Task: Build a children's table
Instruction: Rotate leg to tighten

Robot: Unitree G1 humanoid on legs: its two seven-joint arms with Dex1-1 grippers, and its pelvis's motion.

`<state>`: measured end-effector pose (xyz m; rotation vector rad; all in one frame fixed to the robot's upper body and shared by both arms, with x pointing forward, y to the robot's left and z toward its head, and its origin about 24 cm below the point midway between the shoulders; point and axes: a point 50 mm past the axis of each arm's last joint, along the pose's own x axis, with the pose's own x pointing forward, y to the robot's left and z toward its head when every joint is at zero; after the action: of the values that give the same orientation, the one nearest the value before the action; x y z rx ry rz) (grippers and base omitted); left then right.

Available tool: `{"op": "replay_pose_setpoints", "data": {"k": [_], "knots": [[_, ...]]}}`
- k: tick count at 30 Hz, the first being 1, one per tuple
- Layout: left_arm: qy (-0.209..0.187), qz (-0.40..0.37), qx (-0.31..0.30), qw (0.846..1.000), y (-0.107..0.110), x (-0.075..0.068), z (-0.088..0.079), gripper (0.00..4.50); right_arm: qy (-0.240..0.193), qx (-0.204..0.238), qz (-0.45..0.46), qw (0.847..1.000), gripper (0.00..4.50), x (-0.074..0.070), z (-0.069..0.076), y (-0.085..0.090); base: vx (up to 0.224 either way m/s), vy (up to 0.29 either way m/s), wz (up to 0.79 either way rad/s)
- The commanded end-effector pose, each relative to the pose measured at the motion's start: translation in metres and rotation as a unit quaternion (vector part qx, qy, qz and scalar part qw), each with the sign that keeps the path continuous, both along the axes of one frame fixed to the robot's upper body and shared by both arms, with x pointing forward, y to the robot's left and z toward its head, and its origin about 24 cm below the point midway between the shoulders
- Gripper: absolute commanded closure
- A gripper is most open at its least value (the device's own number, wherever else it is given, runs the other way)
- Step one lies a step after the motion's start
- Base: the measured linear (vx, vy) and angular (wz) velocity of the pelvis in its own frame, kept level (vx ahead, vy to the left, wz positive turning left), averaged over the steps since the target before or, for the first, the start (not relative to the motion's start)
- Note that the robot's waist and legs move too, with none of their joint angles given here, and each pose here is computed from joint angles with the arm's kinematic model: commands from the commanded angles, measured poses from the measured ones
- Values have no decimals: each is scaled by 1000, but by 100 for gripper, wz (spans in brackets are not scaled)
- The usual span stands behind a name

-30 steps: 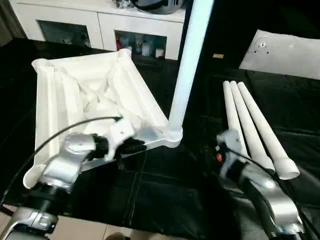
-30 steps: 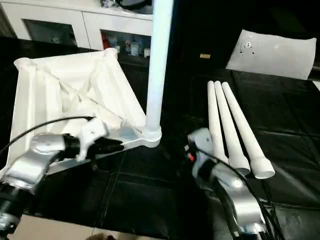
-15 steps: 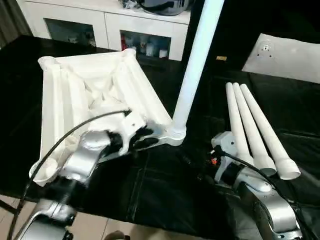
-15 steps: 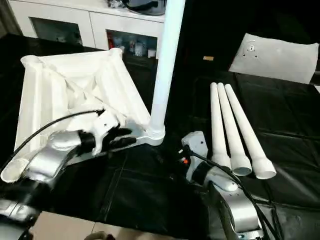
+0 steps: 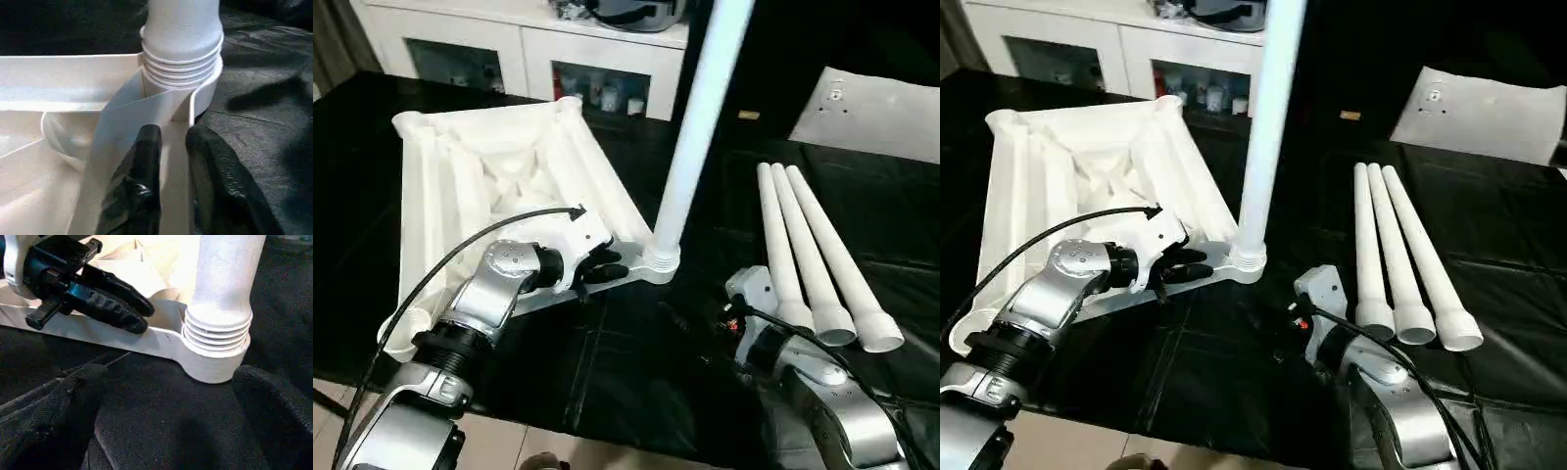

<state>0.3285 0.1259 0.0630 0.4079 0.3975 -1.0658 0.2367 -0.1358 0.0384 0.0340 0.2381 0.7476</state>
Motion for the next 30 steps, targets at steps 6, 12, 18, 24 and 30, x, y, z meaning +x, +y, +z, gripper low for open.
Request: {"op": "replay_pose_setpoints", "data": {"k": [6, 12, 18, 24, 30], "knots": [[45, -22, 19, 999, -2, -6, -11, 417, -5, -14, -15, 1000, 0, 1, 2, -7, 0, 0, 0], [38, -7, 36, 999, 1, -4, -13, 417, -6, -17, -15, 1000, 0, 2, 2, -8, 0, 0, 0], [29, -8, 56, 998, 2, -2, -15, 417, -7, -19, -15, 1000, 0, 4, 2, -9, 0, 0, 0], [34, 3, 65, 997, 3, 0, -17, 436, -7, -20, -13, 1000, 0, 4, 2, -8, 0, 0, 0], [41, -20, 68, 997, 3, 0, -15, 436, -8, -20, -13, 1000, 0, 4, 2, -9, 0, 0, 0]]}}
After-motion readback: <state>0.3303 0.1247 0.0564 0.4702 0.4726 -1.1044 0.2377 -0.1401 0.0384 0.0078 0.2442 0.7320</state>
